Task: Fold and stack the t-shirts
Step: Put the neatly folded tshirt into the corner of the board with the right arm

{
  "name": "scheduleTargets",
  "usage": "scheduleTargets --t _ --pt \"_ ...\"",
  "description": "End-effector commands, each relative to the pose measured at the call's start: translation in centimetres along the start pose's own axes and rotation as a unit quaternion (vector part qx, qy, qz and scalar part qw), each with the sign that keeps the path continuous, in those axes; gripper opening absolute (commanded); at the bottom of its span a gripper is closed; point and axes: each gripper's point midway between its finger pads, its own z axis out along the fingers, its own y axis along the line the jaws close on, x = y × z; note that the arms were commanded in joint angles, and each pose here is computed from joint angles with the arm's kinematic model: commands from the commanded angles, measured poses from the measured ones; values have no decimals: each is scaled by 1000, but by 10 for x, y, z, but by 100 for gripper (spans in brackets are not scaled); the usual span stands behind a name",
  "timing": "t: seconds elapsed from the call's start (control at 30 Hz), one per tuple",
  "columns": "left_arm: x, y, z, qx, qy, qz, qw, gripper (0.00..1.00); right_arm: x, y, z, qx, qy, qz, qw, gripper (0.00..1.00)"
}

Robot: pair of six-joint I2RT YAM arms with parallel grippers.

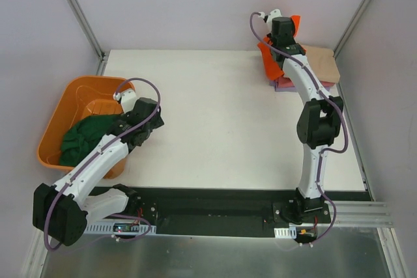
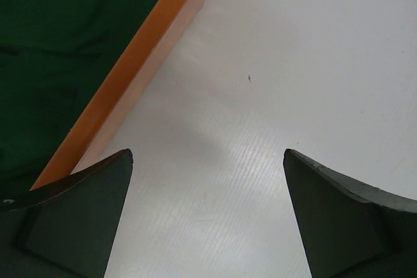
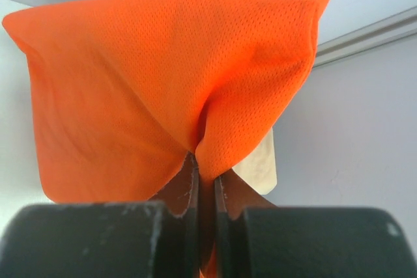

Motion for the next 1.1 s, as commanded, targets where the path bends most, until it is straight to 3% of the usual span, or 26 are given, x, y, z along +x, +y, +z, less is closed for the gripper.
scheduleTargets --t 0.0,0.37,0.63,1.07 --pt "-21 9 -8 -15 -33 -15 999 99 -16 -32 -1 7 -7 44 999 1" --pt "-23 7 -7 -14 -31 -18 999 99 -4 -54 17 4 11 87 996 0" --pt "-18 2 -1 -18 -17 -12 1000 99 39 -64 53 0 47 140 989 0" --pt "-15 -9 7 -18 4 3 1000 99 102 -56 115 4 91 165 982 0"
